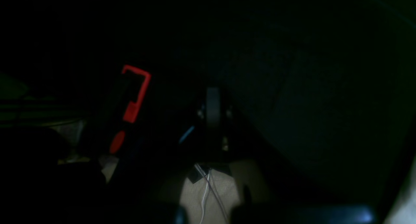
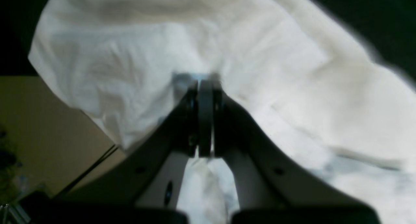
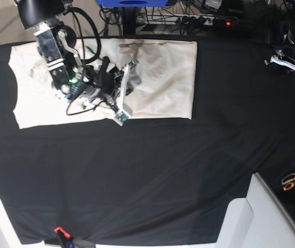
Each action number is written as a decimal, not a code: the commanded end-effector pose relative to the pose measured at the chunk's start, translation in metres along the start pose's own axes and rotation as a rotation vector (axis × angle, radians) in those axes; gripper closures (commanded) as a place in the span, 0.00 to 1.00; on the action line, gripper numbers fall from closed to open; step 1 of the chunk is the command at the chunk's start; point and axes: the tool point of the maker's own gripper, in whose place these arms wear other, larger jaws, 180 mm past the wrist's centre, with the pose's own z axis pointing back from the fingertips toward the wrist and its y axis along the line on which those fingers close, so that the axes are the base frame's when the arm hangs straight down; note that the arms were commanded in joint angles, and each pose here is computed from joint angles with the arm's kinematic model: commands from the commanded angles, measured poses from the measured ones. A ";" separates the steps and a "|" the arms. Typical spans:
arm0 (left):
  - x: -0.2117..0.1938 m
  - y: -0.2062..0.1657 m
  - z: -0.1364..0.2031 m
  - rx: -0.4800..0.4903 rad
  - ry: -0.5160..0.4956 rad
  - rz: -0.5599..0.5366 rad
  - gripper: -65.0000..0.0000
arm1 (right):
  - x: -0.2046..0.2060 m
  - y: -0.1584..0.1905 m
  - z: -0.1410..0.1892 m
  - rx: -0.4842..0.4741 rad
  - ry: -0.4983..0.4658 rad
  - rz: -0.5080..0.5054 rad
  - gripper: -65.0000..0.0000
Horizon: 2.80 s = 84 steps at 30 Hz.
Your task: Fold the T-shirt properly
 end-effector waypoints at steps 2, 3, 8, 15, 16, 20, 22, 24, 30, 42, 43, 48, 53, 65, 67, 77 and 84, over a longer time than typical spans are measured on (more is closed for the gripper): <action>0.012 0.003 0.002 0.003 -0.036 -0.014 1.00 | 0.016 -0.006 -0.005 0.002 -0.046 -0.011 1.00; 0.012 0.003 0.002 0.004 -0.034 -0.015 1.00 | 0.014 -0.009 -0.009 0.002 -0.050 -0.021 1.00; 0.010 0.004 0.003 0.005 -0.030 -0.016 1.00 | 0.013 -0.032 -0.020 -0.019 -0.048 -0.042 1.00; 0.011 0.003 0.002 0.004 -0.033 -0.015 1.00 | 0.029 -0.081 0.026 -0.206 -0.134 -0.037 1.00; 0.011 0.003 0.002 0.004 -0.033 -0.015 1.00 | 0.033 -0.090 0.042 -0.261 -0.164 -0.047 1.00; 0.012 0.003 0.002 0.004 -0.034 -0.015 1.00 | 0.027 -0.102 0.098 -0.326 -0.309 -0.204 1.00; 0.012 0.003 0.002 0.003 -0.036 -0.015 1.00 | 0.018 -0.111 0.121 -0.266 -0.423 -0.388 1.00; 0.013 0.003 0.002 0.003 -0.037 -0.014 1.00 | 0.013 -0.122 0.146 -0.193 -0.550 -0.503 0.96; 0.013 0.003 0.002 0.003 -0.039 -0.014 1.00 | -0.030 -0.158 0.182 -0.098 -0.712 -0.700 0.37; 0.013 0.003 0.002 0.003 -0.039 -0.014 1.00 | -0.149 -0.233 0.180 -0.162 -0.546 -0.924 0.16; 0.013 0.003 0.002 0.003 -0.039 -0.014 1.00 | -0.157 -0.235 0.178 -0.166 -0.529 -0.946 0.16; 0.013 0.003 0.002 0.003 -0.039 -0.014 1.00 | -0.181 -0.233 0.164 -0.181 -0.423 -0.978 0.16; 0.013 0.002 0.002 0.002 -0.038 -0.013 1.00 | -0.178 -0.209 0.145 -0.109 -0.361 -0.975 0.17; 0.010 0.001 0.002 0.001 -0.035 -0.002 1.00 | -0.162 -0.174 0.119 -0.009 -0.261 -0.882 0.24; 0.013 -0.001 0.000 -0.002 -0.043 0.004 1.00 | -0.161 -0.170 0.115 0.003 -0.253 -0.877 0.34; 0.002 0.002 -0.002 0.007 -0.018 0.022 1.00 | -0.154 -0.169 0.110 0.008 -0.266 -0.861 0.45; 0.002 0.002 -0.002 0.007 -0.018 0.022 1.00 | -0.140 -0.177 0.111 0.008 -0.287 -0.842 1.00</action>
